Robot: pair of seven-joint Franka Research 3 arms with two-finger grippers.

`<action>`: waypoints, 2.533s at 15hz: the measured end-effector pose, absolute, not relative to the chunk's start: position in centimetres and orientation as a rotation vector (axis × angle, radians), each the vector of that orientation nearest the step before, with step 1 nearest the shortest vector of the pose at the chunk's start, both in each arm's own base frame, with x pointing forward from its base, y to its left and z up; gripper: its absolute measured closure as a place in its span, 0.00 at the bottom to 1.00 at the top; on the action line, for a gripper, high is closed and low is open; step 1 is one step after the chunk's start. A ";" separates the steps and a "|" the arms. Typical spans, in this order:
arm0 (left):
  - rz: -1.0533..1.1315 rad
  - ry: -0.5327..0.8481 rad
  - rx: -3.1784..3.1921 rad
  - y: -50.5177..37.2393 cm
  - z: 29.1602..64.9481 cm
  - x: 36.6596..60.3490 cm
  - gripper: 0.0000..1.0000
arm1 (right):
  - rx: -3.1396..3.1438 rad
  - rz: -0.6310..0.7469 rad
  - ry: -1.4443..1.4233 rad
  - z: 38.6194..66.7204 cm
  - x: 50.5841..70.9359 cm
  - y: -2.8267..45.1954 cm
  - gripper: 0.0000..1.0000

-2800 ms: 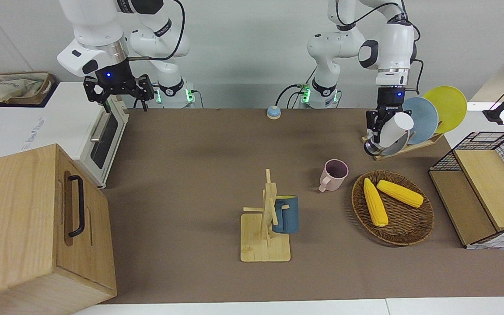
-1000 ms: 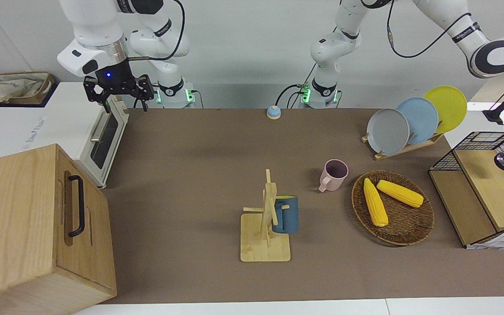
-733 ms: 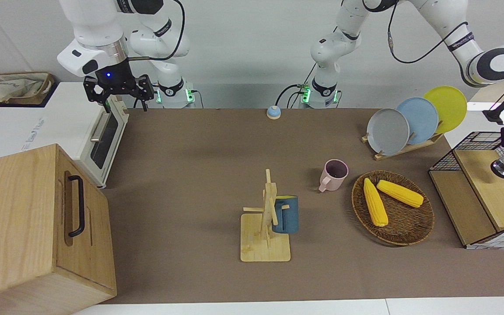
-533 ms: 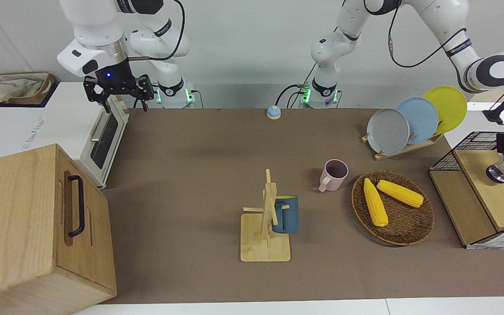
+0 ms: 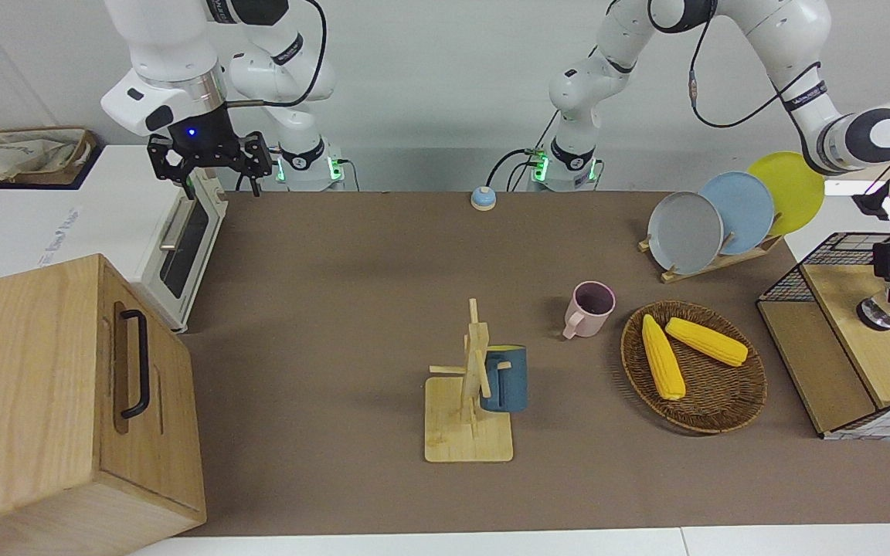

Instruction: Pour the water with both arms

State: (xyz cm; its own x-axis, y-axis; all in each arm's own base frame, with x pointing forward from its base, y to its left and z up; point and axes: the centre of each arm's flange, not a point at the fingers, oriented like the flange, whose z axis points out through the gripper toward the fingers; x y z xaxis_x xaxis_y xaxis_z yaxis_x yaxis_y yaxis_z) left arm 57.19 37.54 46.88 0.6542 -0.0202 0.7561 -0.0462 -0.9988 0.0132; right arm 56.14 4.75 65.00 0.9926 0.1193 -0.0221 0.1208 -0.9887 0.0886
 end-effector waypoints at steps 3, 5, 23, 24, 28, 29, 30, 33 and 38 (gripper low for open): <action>1.293 -0.058 2.828 37.5 46.9 57.2 0.31 | 3.046 -0.026 0.184 65.0 56.1 4.7 0.01; 1.299 -0.059 2.826 37.5 47.0 57.3 0.09 | 3.046 -0.026 0.184 65.0 56.1 4.7 0.01; 0.483 -0.101 3.064 38.2 56.4 52.8 0.00 | 3.046 -0.026 0.184 65.0 56.1 4.7 0.01; 0.448 -0.088 3.080 37.5 57.3 52.6 0.00 | 3.046 -0.026 0.184 65.0 56.1 4.7 0.01; 0.326 -0.035 3.113 31.3 61.4 52.6 0.00 | 3.046 -0.026 0.184 65.0 56.1 4.7 0.01; 0.311 -0.038 3.111 29.8 62.2 52.6 0.00 | 3.046 -0.026 0.184 65.0 56.1 4.7 0.01; 0.304 -0.041 3.109 28.9 62.7 52.6 0.00 | 3.046 -0.026 0.184 65.0 56.1 4.7 0.01; 0.264 -0.017 3.091 26.2 62.6 52.3 0.00 | 3.046 -0.026 0.184 65.0 56.1 4.7 0.01; 0.125 -0.043 3.103 18.0 61.3 53.1 0.00 | 3.046 -0.026 0.184 65.0 56.1 4.7 0.01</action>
